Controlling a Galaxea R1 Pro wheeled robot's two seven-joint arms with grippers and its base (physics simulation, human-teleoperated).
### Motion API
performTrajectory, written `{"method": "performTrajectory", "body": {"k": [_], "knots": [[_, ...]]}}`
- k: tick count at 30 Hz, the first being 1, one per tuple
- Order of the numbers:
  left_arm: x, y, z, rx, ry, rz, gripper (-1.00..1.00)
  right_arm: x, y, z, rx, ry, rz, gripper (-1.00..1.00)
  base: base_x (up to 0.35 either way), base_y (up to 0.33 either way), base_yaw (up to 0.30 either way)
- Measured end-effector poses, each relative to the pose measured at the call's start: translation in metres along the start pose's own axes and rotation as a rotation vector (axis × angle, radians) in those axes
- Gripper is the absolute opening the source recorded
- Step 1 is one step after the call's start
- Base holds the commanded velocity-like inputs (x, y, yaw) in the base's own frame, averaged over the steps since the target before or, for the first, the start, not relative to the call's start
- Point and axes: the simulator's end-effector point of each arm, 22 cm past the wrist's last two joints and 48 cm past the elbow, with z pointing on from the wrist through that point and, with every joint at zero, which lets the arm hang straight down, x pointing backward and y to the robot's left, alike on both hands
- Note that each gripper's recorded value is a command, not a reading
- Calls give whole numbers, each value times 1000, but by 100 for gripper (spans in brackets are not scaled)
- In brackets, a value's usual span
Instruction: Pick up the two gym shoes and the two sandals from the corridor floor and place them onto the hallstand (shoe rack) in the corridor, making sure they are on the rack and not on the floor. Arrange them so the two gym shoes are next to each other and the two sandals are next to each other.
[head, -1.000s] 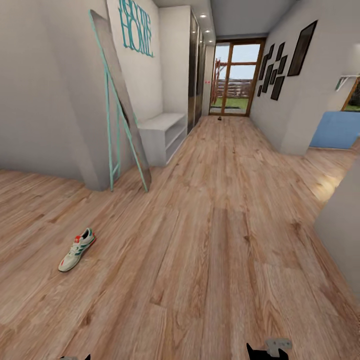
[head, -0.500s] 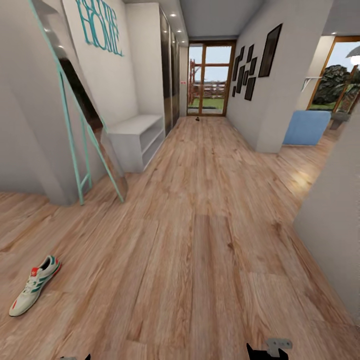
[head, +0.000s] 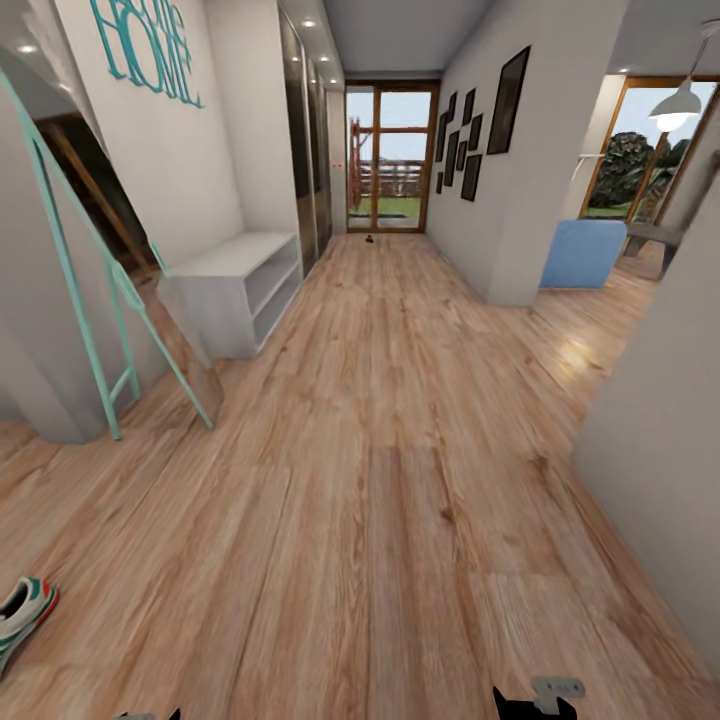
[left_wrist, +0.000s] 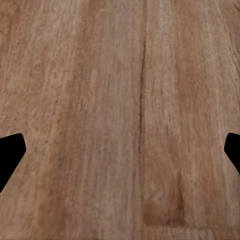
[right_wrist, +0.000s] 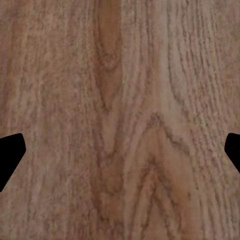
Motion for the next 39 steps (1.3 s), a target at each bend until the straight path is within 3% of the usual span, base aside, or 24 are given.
{"method": "performTrajectory", "body": {"k": [39], "knots": [[0, -2, 0, 1, -1, -1, 100, 15, -4, -4, 6, 32, -5, 100, 338, 0, -2]]}}
